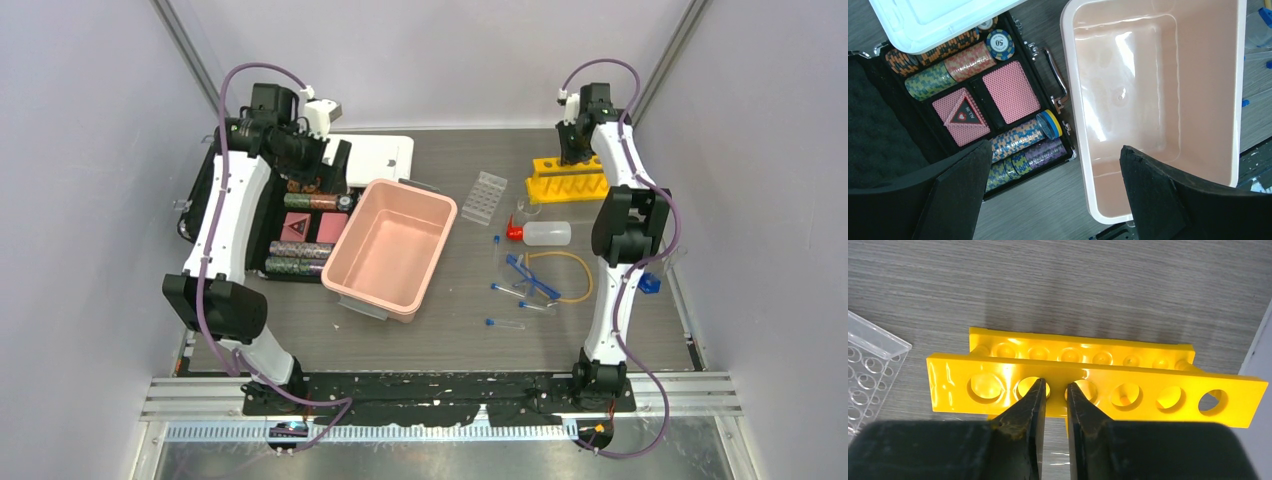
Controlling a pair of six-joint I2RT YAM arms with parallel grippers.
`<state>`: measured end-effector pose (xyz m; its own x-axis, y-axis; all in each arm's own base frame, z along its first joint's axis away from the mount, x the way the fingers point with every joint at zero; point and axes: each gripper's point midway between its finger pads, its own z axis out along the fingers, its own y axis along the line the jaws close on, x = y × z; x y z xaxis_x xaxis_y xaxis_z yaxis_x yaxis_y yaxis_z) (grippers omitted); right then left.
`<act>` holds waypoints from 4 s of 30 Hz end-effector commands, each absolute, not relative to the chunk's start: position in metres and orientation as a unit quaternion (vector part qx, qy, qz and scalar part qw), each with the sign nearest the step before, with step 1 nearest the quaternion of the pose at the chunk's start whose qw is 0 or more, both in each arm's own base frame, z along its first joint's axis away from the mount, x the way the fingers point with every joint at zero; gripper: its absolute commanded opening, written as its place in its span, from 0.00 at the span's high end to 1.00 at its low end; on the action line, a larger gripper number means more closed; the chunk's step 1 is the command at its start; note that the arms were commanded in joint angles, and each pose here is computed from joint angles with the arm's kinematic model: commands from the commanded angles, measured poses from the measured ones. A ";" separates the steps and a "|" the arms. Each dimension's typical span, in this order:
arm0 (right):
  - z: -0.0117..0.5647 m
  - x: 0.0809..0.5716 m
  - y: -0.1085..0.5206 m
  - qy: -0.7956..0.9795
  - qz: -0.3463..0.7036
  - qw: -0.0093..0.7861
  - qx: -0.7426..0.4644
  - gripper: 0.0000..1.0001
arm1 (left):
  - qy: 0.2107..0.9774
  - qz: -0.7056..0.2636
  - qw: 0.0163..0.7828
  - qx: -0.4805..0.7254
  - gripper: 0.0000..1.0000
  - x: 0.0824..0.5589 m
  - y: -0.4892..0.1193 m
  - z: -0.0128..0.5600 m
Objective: Organize the chemistry lab equipment
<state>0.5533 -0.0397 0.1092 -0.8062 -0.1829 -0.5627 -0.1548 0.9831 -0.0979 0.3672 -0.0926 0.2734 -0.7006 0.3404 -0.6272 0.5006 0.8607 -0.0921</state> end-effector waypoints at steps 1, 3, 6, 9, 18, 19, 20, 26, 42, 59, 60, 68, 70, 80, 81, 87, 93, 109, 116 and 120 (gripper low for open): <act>0.136 0.552 -0.037 0.944 -0.018 0.327 -0.039 0.76 | 0.915 -0.131 0.308 0.227 0.01 0.366 -0.094 0.277; 0.145 0.553 -0.037 0.941 -0.020 0.334 -0.041 0.71 | 0.915 -0.133 0.306 0.227 0.01 0.365 -0.095 0.277; 0.162 0.555 -0.039 0.935 -0.024 0.350 -0.043 0.64 | 0.915 -0.132 0.305 0.227 0.01 0.365 -0.094 0.278; 0.181 0.555 -0.035 0.928 -0.017 0.368 -0.050 0.57 | 0.917 -0.136 0.300 0.223 0.01 0.364 -0.095 0.275; 0.255 0.542 -0.017 0.897 0.011 0.428 -0.110 0.40 | 0.916 -0.133 0.308 0.220 0.01 0.369 -0.095 0.277; 0.257 0.537 -0.016 0.895 0.010 0.427 -0.131 0.35 | 0.915 -0.135 0.310 0.221 0.01 0.370 -0.096 0.277; 0.273 0.526 -0.009 0.887 0.020 0.437 -0.148 0.32 | 0.912 -0.140 0.314 0.223 0.01 0.370 -0.098 0.279; 0.282 0.438 0.025 0.864 0.084 0.413 -0.275 0.11 | 0.866 -0.200 0.379 0.259 0.01 0.367 -0.122 0.302; 0.184 0.298 -0.018 0.850 -0.015 0.210 -0.483 0.02 | 0.772 -0.292 0.414 0.385 0.01 0.317 -0.161 0.296; 0.107 0.443 -0.099 0.765 -0.043 0.116 -0.632 0.30 | 0.735 -0.293 0.414 0.451 0.01 0.317 -0.167 0.292; 0.103 0.446 -0.099 0.761 -0.043 0.116 -0.636 0.31 | 0.735 -0.294 0.412 0.450 0.02 0.318 -0.167 0.292; 0.059 0.455 -0.089 0.740 -0.003 0.116 -0.662 0.35 | 0.743 -0.287 0.408 0.445 0.02 0.332 -0.167 0.291; 0.052 0.455 -0.085 0.739 0.006 0.115 -0.664 0.36 | 0.744 -0.283 0.409 0.445 0.02 0.335 -0.166 0.290; 0.022 0.438 -0.072 0.727 0.048 0.098 -0.678 0.46 | 0.749 -0.277 0.409 0.441 0.02 0.342 -0.165 0.290; 0.019 0.434 -0.072 0.723 0.053 0.095 -0.682 0.49 | 0.749 -0.277 0.410 0.441 0.03 0.342 -0.165 0.290; 0.023 0.427 -0.070 0.714 0.055 0.098 -0.691 0.69 | 0.748 -0.274 0.415 0.440 0.03 0.341 -0.164 0.292; 0.052 0.422 -0.074 0.718 0.050 0.112 -0.685 0.86 | 0.744 -0.264 0.428 0.440 0.03 0.341 -0.162 0.294; 0.196 0.420 -0.037 0.733 0.032 0.284 -0.617 0.95 | 0.748 -0.222 0.485 0.394 0.01 0.370 -0.155 0.311; 0.337 0.424 0.087 0.716 0.221 0.482 -0.453 0.95 | 0.665 -0.369 0.544 0.355 0.01 0.364 -0.198 0.381; 0.372 0.410 0.150 0.687 0.334 0.517 -0.387 0.95 | 0.615 -0.452 0.555 0.331 0.04 0.363 -0.224 0.432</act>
<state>0.4396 0.0724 0.2933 -0.1472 -0.5568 -0.8175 -0.8529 0.4901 -0.1802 0.3753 -0.1913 0.3497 -0.2475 0.1197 -0.9615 0.8357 0.5286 -0.1493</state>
